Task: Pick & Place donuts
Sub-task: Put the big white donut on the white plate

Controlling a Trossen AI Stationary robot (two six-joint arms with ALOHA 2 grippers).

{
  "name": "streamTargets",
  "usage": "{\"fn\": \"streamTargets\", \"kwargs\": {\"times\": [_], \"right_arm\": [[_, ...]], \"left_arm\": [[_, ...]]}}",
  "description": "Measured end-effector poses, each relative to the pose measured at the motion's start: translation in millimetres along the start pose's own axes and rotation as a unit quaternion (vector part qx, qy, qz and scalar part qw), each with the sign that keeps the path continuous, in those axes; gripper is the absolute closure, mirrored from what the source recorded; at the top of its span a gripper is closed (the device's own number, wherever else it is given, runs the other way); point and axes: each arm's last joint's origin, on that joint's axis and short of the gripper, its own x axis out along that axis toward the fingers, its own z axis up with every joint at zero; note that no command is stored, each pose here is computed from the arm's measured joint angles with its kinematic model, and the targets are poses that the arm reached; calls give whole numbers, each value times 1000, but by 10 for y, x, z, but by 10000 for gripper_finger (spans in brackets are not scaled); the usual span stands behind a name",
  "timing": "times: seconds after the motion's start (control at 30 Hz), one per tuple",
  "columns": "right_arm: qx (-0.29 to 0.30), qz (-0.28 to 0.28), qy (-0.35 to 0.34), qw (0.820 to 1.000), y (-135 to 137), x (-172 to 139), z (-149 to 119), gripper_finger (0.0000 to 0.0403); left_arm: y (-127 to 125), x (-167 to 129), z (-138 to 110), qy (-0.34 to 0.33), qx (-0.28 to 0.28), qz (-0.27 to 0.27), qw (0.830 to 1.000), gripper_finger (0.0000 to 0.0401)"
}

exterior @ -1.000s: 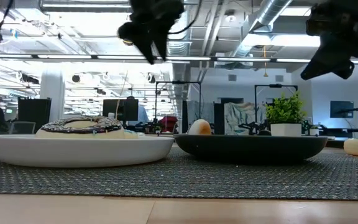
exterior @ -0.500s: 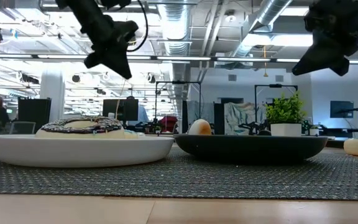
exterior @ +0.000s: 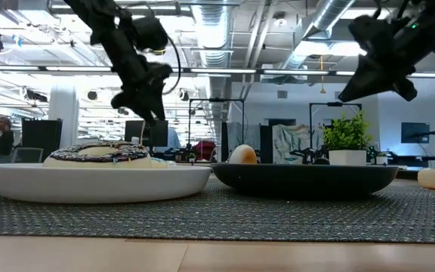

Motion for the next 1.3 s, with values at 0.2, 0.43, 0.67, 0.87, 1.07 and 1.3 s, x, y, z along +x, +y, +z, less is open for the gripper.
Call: {"fn": "streamTargets", "kwargs": {"times": [0.2,0.43,0.67,0.87,1.07,1.3], "right_arm": [[1,-7,5,1000,72,126,-31,402],[9,20,24,999,132,140,-23,402],[22,29,24,999,152,128,-1,402],[30,38,17,999,172,127,14,402],[31,40,16,999,177,127,18,402],[27,40,16,999,177,127,18,402]], "left_arm": [[121,287,-17,54,39,-17,998,174],[152,483,-57,78,68,7,995,159],[181,670,-21,89,98,61,989,161],[219,909,-79,126,103,77,984,161],[236,1010,-122,144,101,80,981,162],[228,997,-97,134,88,80,984,215]]}}
